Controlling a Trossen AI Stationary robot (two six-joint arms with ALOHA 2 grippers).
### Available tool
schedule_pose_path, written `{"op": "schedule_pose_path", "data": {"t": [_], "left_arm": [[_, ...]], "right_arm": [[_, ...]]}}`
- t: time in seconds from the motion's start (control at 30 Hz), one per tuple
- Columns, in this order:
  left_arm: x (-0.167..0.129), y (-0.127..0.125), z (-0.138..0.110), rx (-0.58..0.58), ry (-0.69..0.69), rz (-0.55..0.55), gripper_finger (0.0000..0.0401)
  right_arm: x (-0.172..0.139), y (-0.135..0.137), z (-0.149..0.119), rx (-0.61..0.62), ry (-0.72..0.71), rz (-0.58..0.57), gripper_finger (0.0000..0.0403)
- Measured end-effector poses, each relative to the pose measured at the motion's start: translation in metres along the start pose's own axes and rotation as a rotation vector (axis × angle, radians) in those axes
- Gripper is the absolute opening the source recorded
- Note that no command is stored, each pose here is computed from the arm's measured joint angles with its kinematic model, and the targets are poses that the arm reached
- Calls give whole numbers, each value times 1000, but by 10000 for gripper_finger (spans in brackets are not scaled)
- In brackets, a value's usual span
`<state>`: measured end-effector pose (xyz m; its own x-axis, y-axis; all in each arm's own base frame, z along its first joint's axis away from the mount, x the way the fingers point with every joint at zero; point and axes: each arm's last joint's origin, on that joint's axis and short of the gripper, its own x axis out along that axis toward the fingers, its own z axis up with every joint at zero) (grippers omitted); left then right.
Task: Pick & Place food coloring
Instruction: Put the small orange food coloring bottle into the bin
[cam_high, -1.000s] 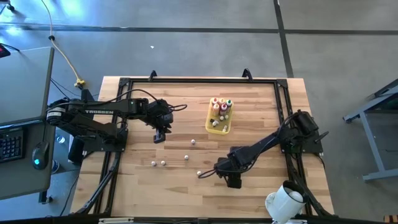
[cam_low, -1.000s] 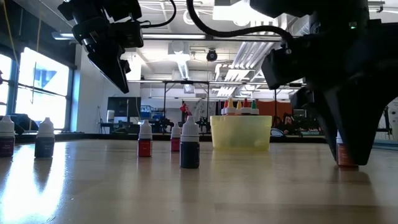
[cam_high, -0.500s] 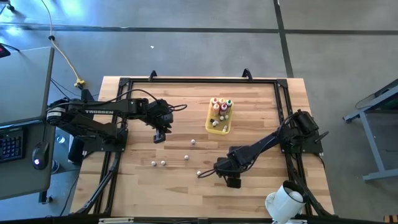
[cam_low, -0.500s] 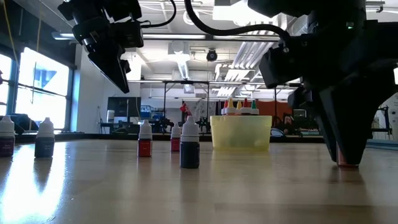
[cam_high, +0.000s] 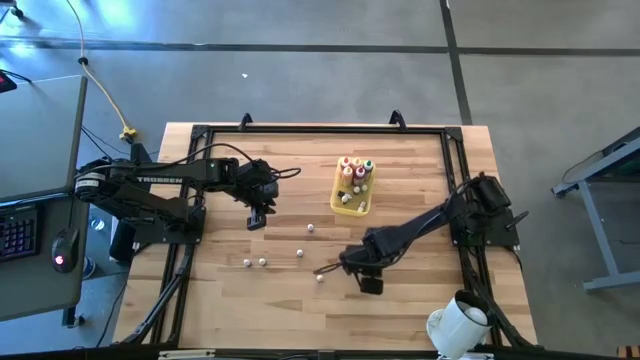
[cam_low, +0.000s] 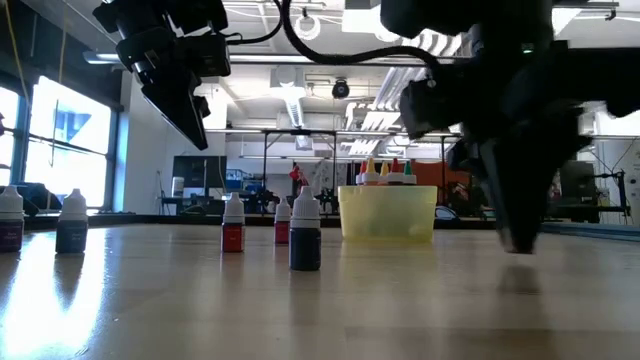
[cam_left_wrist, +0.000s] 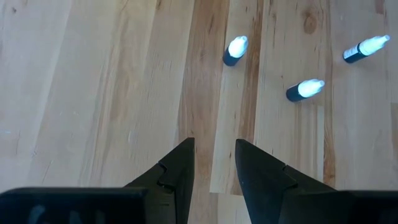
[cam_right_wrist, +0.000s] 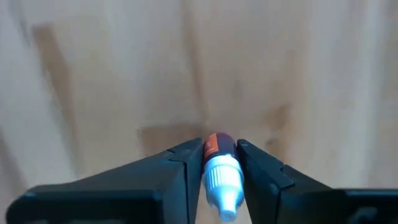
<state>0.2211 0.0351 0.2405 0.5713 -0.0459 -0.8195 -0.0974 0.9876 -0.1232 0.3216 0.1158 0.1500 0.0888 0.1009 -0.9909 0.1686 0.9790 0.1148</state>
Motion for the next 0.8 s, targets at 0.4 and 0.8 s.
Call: {"op": "schedule_pose_path", "data": {"t": [0.4, 0.8], "left_arm": [[0, 0, 0, -1, 2, 0, 115], [0, 0, 0, 24, 2, 0, 115]], "right_arm": [[-59, -69, 54, -61, -74, -253, 79], [-74, -172, 76, -45, -121, -203, 75]]}}
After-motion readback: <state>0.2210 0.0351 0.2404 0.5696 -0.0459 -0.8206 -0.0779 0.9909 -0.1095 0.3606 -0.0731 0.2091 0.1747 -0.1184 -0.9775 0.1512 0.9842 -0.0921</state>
